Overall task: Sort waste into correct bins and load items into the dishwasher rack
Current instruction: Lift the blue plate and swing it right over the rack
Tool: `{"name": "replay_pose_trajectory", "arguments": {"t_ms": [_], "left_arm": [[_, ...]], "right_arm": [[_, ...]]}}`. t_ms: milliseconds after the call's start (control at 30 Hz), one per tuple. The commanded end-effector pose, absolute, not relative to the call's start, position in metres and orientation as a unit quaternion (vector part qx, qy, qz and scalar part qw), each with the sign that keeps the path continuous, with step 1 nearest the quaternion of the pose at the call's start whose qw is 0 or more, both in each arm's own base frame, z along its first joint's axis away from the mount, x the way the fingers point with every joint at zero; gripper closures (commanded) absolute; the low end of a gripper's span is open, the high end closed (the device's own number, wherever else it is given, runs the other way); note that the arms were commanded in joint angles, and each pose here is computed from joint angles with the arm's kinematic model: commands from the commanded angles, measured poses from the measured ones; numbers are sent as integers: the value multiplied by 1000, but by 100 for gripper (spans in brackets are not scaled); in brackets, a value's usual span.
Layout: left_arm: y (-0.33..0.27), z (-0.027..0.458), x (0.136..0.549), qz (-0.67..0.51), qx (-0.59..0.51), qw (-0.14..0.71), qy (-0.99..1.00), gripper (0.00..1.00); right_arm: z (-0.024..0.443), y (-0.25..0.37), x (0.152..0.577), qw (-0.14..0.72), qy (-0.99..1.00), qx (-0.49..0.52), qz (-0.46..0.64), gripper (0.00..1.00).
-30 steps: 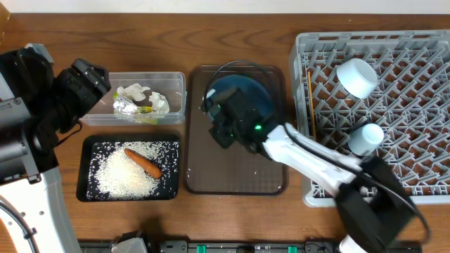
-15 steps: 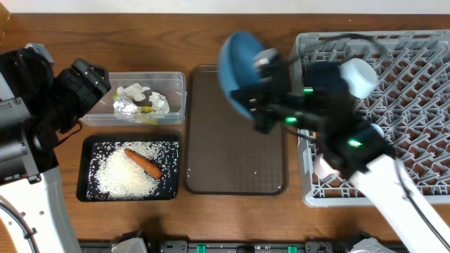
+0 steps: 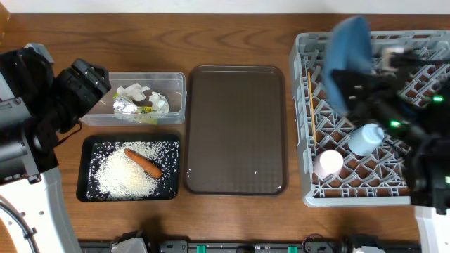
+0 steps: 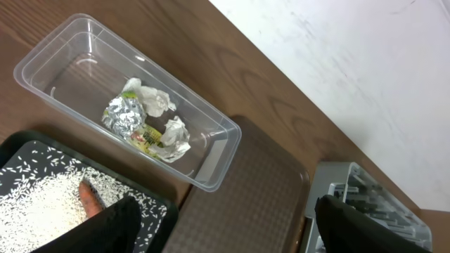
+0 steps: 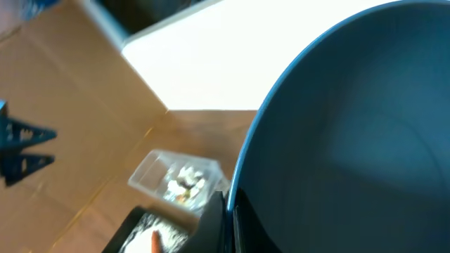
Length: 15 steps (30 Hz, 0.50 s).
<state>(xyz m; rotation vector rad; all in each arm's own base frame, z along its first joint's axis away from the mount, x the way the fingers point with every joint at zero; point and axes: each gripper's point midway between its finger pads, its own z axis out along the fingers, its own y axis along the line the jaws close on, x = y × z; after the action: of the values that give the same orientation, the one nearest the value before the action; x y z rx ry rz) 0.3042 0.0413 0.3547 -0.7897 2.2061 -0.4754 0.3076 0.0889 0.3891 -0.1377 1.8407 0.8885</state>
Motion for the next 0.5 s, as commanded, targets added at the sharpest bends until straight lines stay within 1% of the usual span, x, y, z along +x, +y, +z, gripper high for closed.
{"name": "replay_pose_trajectory", "arguments": {"t_ms": [0,100,267,467], "left_arm": [[44,356,303,-178,-304,371,859,18],[44,356,303,-178,-304,371,859,18],[44,356,303,-178,-304,371,859,18],[44,356,303,-178,-305,371,859,18]], "right_arm": [[398,66,301,525,756,-53,388,99],[395,39,304,528,753,-32,392,99],[396,1,312,535,738,-25,411,99],[381,-28,331,514,735,12,443,99]]}}
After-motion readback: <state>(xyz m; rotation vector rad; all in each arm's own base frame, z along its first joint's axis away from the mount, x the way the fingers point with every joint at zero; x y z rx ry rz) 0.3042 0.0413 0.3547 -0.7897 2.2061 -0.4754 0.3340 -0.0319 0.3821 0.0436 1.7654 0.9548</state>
